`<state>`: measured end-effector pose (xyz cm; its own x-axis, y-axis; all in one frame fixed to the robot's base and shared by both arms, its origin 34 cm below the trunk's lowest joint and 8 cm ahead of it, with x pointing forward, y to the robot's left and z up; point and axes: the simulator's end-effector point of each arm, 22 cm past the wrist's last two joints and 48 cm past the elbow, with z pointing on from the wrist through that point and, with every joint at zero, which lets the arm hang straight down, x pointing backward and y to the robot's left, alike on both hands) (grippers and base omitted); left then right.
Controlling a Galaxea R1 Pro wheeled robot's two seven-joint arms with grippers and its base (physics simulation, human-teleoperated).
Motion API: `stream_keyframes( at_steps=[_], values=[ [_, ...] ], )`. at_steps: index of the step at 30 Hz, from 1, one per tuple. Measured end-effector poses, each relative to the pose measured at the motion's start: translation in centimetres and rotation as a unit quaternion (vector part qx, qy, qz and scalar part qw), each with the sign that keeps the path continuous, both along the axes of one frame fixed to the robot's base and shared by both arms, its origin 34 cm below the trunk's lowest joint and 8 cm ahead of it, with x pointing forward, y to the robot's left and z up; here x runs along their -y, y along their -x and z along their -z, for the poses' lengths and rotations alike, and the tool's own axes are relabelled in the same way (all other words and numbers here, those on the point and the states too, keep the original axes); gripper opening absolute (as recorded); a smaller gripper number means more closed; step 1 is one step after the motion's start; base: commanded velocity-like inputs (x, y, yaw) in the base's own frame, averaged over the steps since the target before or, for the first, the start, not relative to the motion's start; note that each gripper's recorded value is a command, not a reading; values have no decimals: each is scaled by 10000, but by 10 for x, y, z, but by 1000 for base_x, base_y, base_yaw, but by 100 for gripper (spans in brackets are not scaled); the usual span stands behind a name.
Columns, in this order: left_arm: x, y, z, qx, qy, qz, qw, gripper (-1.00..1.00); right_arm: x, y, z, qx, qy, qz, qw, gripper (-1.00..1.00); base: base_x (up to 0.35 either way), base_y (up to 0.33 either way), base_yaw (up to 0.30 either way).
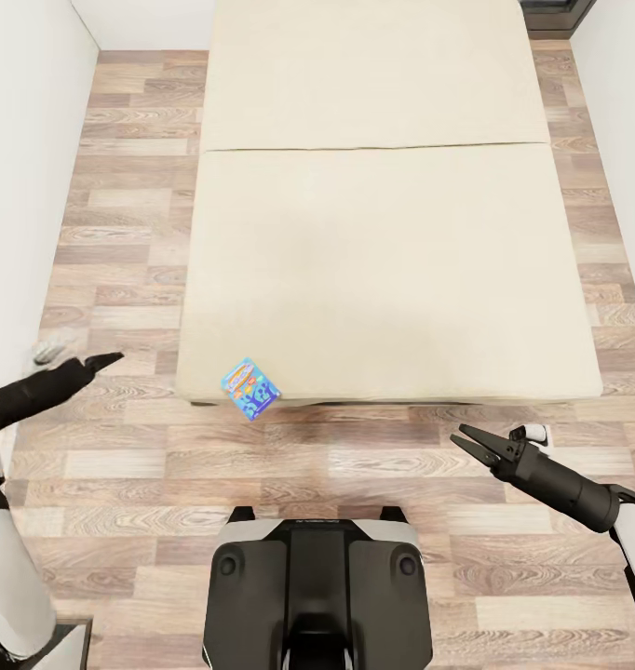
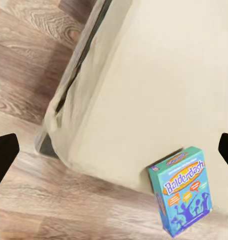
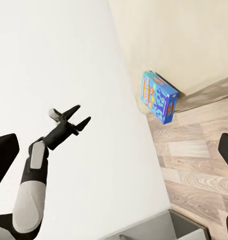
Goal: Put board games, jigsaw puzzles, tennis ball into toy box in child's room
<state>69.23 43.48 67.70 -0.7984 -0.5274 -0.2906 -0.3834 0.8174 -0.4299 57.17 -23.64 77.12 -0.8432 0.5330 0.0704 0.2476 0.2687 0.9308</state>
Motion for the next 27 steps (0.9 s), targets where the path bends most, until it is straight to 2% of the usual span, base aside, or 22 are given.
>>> stream_keyframes(
  at_steps=[2,3,5,6,9,13,18,27],
  values=[
    [-7,12,-6,86,312,-8,9995,100,0,0,0,0,-1,1,10000,100,0,0,0],
    [-13,25,-11,133,578,-4,9982,100,0,0,0,14,9,6,10000,100,0,0,0],
    [-17,39,-15,151,865,-30,9961,100,1,-1,0,41,28,18,10000,100,0,0,0],
    [-18,51,-16,142,1108,-56,9937,100,1,-2,0,74,51,31,10000,100,0,0,0],
    [-16,75,-14,57,1493,-158,9886,100,2,-4,1,129,95,51,9999,100,0,0,0],
    [-11,109,-2,-183,1829,-347,9824,100,4,-2,9,72,280,16,9996,100,0,0,0],
    [-6,142,9,-408,1917,-423,9797,100,7,3,21,-73,538,-41,9985,100,0,0,0],
    [-11,158,9,-326,1811,-362,9823,100,5,8,37,-295,787,-4,9965,100,0,4,0]
  ],
)
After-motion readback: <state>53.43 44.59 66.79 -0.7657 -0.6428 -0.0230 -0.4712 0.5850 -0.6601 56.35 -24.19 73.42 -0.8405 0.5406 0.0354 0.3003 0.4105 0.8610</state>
